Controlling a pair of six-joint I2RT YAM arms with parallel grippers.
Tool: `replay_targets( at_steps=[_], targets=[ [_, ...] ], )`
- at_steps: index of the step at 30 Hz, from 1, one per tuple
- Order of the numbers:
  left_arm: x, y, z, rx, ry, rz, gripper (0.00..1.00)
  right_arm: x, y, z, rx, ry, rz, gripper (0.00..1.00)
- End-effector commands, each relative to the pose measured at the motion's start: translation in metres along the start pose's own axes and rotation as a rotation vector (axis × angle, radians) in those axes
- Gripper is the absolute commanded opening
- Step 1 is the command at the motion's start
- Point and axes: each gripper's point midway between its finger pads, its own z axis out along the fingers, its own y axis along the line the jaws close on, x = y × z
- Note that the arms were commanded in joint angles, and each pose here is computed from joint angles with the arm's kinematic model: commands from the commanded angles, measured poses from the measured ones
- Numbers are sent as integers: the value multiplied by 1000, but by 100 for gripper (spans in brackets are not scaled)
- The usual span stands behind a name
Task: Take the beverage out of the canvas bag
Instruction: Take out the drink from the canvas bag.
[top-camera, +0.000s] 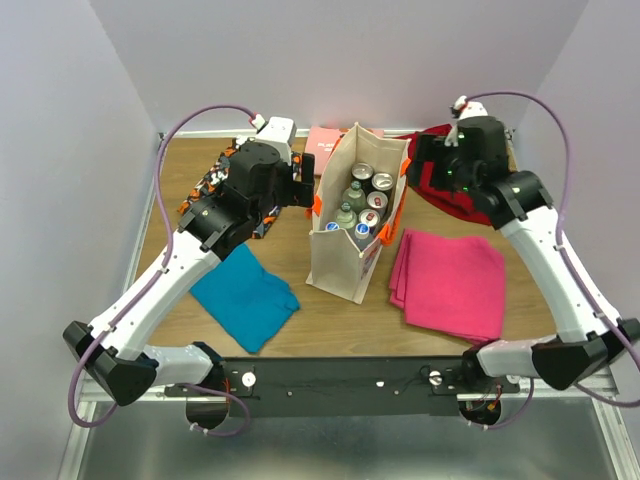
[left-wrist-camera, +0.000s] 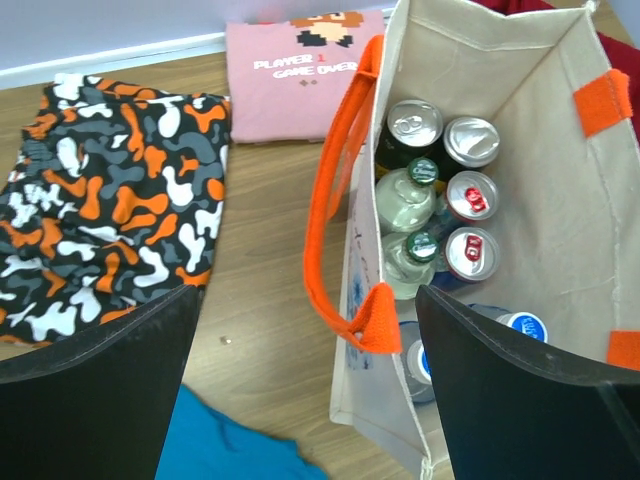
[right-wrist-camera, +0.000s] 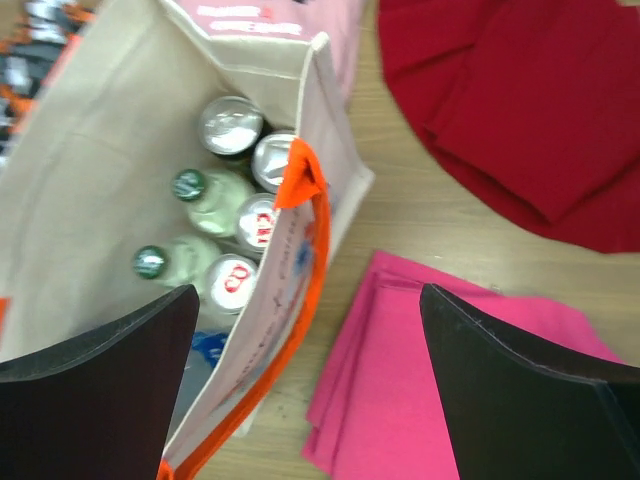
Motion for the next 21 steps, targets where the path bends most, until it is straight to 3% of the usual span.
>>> replay_targets(
  at_steps=[1,3,6,11,14,15,16,17,18,20,21],
  targets=[
    [5,28,-12,-160,19,54,99,2,-41,-26,364,-24,-57,100],
    [4,38,-15,-222,10,49,99,-4,-47,-29,388,-79,-47,100],
    [2,39,-17,-224,15,74,99,-18,-36,-40,286,-189,-14,100],
    [-1,27,-15,-163,35,83,99,-42,11,-63,-25,-331,37,100],
    [-15,22,-19,-147,24,78,99,-49,50,-74,-246,-351,15,100],
    [-24,21,-22,-145,6,69,99,-45,62,-64,-288,-299,-3,100],
    [-26,21,-25,-143,6,69,99,-65,67,-73,-290,-313,9,100],
    [-28,20,-27,-136,1,66,99,-54,62,-67,-246,-217,3,100],
    [-30,19,-29,-128,-5,63,99,-40,56,-31,-154,-112,-12,100],
    [-34,16,-31,-106,-24,58,99,-31,35,-25,-2,-3,-21,100],
    [-35,16,-32,-105,-27,56,99,-30,9,-20,161,4,-16,100]
  ],
)
